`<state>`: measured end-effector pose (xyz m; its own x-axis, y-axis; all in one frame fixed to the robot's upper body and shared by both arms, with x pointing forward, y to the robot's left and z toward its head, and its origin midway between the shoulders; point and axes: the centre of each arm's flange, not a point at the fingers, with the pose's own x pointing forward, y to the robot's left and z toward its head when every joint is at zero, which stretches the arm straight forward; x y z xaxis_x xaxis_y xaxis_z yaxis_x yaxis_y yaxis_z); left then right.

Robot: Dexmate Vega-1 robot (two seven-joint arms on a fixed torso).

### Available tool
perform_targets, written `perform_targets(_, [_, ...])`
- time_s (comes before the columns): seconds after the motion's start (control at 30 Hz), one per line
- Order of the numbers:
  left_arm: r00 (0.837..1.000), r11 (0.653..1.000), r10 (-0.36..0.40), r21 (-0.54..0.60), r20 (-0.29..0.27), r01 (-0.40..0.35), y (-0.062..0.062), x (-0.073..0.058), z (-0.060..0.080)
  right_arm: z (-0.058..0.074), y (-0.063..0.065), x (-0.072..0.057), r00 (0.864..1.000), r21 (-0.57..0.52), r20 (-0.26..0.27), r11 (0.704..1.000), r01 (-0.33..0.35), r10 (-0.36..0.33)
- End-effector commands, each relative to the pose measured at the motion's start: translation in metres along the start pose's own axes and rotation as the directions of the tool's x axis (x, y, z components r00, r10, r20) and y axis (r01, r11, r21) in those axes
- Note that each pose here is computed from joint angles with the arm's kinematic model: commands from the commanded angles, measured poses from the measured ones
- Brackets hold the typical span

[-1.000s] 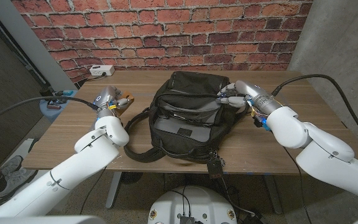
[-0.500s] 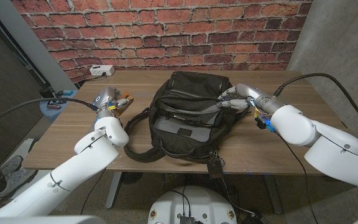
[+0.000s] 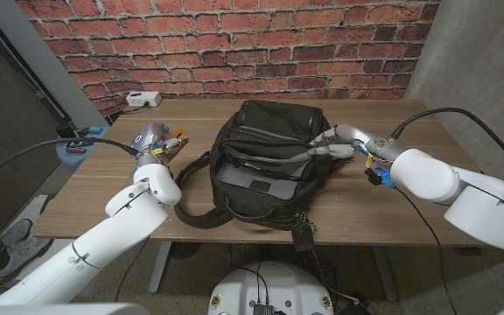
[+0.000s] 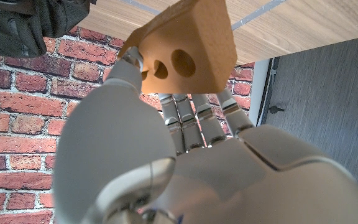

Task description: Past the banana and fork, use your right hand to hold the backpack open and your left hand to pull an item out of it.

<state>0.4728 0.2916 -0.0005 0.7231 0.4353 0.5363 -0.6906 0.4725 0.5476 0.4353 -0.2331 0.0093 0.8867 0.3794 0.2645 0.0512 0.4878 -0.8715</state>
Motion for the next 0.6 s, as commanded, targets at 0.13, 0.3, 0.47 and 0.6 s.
perform_targets(0.13, [1.0, 1.0, 0.014, 0.003, -0.014, -0.014, -0.001, 0.005, -0.002, -0.023, -0.008, 0.001, 0.996, 0.127, 0.067, 0.99, -0.063, 0.055])
perform_targets(0.3, [0.999, 1.0, 0.019, 0.008, -0.029, -0.018, -0.001, 0.005, -0.004, -0.028, -0.014, -0.001, 0.996, 0.123, 0.052, 0.989, -0.075, 0.069])
perform_targets(0.47, [0.999, 1.0, 0.019, 0.012, -0.031, -0.018, 0.0, 0.006, -0.004, -0.032, -0.021, -0.005, 0.996, 0.132, 0.034, 0.988, -0.081, 0.077])
perform_targets(0.6, [0.999, 1.0, 0.015, 0.01, -0.033, -0.015, -0.001, 0.007, -0.004, -0.033, -0.024, -0.007, 0.997, 0.135, 0.039, 0.988, -0.078, 0.073])
